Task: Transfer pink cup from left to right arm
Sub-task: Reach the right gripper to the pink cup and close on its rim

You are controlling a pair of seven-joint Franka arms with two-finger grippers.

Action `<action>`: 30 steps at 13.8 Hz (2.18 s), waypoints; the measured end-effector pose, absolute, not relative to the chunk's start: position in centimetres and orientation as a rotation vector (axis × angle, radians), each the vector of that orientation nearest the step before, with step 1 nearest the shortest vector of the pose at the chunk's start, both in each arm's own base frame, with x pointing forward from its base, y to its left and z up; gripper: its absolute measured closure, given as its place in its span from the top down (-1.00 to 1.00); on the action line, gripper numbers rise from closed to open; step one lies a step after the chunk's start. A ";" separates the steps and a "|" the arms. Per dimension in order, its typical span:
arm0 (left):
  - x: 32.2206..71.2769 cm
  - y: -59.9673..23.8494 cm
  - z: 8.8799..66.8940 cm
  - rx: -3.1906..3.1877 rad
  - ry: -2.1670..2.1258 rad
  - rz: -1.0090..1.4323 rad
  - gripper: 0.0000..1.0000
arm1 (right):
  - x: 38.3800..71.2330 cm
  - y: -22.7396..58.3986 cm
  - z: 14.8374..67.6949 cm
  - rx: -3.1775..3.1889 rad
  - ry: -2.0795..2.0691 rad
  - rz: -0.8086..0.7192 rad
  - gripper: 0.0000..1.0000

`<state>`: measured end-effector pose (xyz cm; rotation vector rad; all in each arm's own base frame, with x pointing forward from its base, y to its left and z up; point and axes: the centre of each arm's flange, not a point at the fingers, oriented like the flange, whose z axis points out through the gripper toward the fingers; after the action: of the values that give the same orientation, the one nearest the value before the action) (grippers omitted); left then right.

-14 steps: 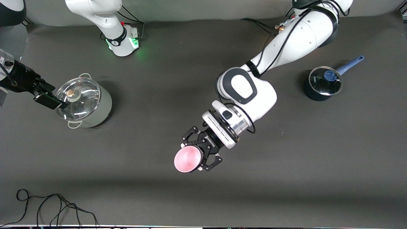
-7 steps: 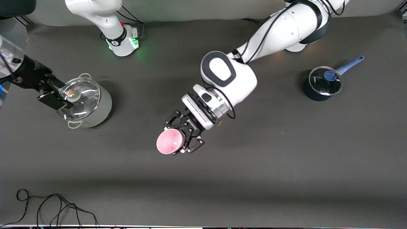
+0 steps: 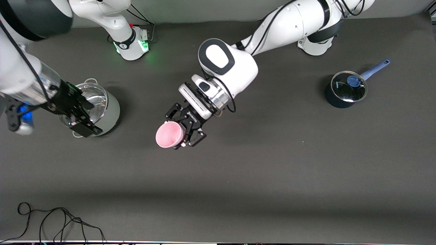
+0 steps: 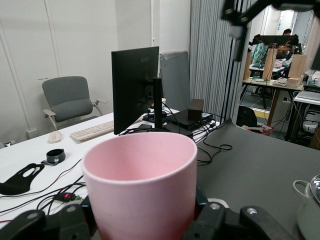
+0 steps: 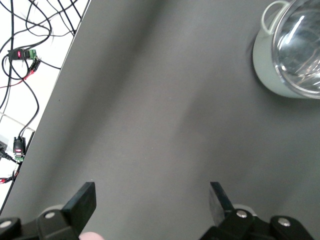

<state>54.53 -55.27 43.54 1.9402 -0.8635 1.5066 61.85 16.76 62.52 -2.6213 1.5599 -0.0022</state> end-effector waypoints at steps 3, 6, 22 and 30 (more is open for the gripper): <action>54.5 -55.3 43.5 1.944 -0.858 1.508 0.38 | 61.5 20.3 62.3 -2.649 1.526 -0.005 1.00; 54.9 -55.1 42.9 1.967 -0.838 1.506 0.38 | 60.1 24.2 62.4 -2.668 1.499 0.009 1.00; 54.1 -56.3 42.0 1.995 -0.812 1.519 0.38 | 62.7 29.9 58.9 -2.528 1.454 0.129 1.00; 54.1 -56.3 42.0 1.995 -0.811 1.519 0.38 | 63.6 30.4 55.9 -2.550 1.475 0.181 0.96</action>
<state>54.11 -56.35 41.98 1.9946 -0.8113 1.5186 63.59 30.36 55.90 -2.5500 1.4749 0.1806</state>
